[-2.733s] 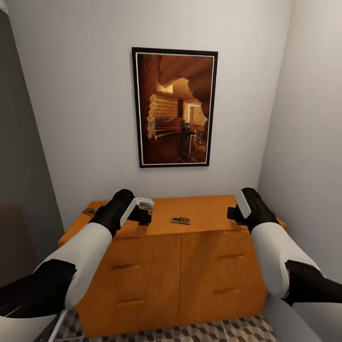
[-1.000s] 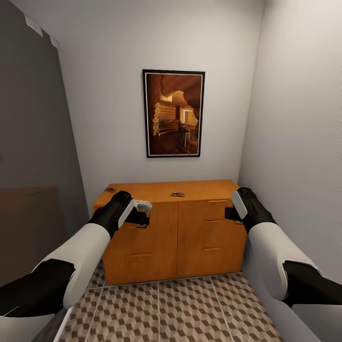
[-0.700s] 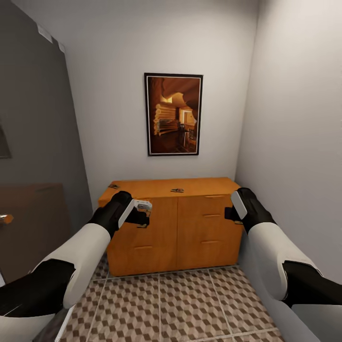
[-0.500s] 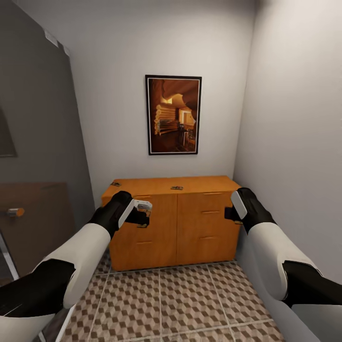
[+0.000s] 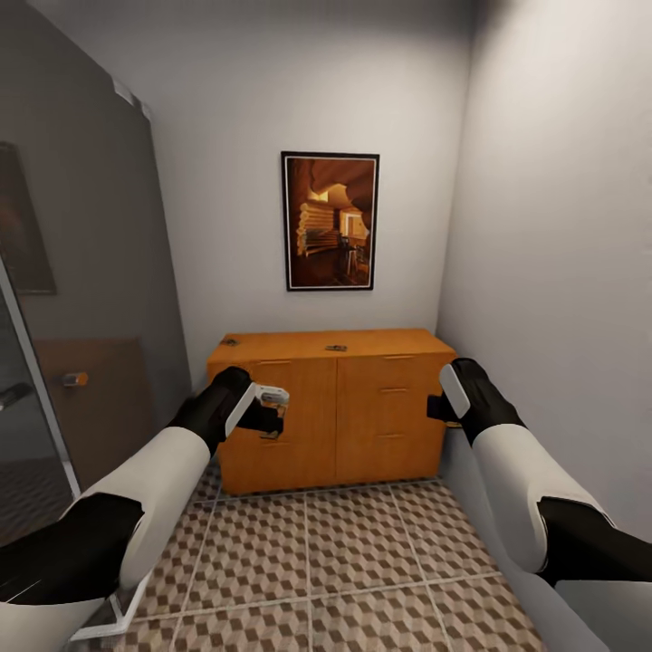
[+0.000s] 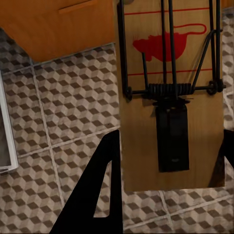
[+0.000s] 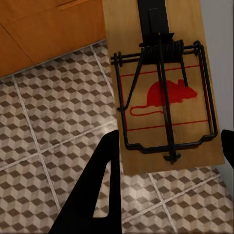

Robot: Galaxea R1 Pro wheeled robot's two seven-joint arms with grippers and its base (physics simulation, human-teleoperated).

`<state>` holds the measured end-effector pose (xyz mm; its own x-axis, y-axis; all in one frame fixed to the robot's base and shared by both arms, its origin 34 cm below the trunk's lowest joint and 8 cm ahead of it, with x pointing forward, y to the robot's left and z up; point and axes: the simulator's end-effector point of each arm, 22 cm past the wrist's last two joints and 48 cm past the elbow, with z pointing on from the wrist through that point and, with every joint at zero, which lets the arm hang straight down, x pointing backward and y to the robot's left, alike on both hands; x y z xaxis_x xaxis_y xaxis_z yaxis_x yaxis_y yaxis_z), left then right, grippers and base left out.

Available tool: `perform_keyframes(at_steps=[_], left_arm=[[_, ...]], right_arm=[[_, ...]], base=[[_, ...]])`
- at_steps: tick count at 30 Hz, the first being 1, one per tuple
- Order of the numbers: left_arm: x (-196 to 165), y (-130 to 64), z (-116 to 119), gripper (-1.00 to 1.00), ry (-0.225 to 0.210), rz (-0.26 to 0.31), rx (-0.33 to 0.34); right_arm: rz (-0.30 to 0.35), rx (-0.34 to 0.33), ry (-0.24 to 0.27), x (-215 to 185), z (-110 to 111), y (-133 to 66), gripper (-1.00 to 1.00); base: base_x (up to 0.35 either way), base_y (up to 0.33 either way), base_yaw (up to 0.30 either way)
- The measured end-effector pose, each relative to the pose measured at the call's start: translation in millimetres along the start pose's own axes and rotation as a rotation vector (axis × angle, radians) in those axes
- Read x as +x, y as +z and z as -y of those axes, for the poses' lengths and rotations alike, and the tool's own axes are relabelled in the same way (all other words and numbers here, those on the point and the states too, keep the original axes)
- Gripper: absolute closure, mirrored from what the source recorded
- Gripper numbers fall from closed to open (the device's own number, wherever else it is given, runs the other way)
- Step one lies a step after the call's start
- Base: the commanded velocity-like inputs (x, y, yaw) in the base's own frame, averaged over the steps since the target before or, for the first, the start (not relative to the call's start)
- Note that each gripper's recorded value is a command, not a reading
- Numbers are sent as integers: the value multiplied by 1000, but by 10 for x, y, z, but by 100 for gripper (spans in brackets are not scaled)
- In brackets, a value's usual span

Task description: Take the four mousetraps from the cabinet in the bathroom and place them on the bathroom floor. Make sure all four end up on the same floor surface, and ensure that at least two of them are either under or directly next to the same bathroom sink.

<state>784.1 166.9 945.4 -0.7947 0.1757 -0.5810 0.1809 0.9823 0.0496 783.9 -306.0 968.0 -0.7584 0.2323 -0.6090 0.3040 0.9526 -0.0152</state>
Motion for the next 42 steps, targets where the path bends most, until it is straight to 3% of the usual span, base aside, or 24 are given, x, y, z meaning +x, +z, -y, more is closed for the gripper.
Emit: perform_keyframes(at_steps=[6, 13, 16, 21, 28, 30, 35, 42], left_arm=[[84, 53, -46, 100, -4, -22, -6], [152, 96, -110, 100, -11, -38, -12], [289, 178, -129, 100, -15, -74, -14], [550, 326, -163, 100, -32, -134, -10], [811, 658, -161, 100, -90, -102, 25], [998, 810, -185, 100, -131, -94, 34], [1057, 889, -279, 100, -158, -62, 26], [1014, 928, -474, 100, -173, -2, 0]], right_arm=[[-6, -1, -3, 36, -14, 19, 100], [-53, 10, -17, 325, 12, 190, 100], [-84, 42, -67, 658, 41, 382, 100], [-58, 67, -106, 951, 37, 603, 100], [-59, 42, -140, 1326, -37, 810, 100], [-81, 24, -146, 1557, -50, 905, 100], [-74, 16, -142, 1702, -47, 986, 100], [-2, -7, -150, 1614, -146, 1013, 100]], base=[[-346, 0, 0], [-346, 0, 0], [-346, 0, 0], [-346, 0, 0], [-346, 0, 0], [-346, 0, 0], [-346, 0, 0], [-346, 0, 0]])
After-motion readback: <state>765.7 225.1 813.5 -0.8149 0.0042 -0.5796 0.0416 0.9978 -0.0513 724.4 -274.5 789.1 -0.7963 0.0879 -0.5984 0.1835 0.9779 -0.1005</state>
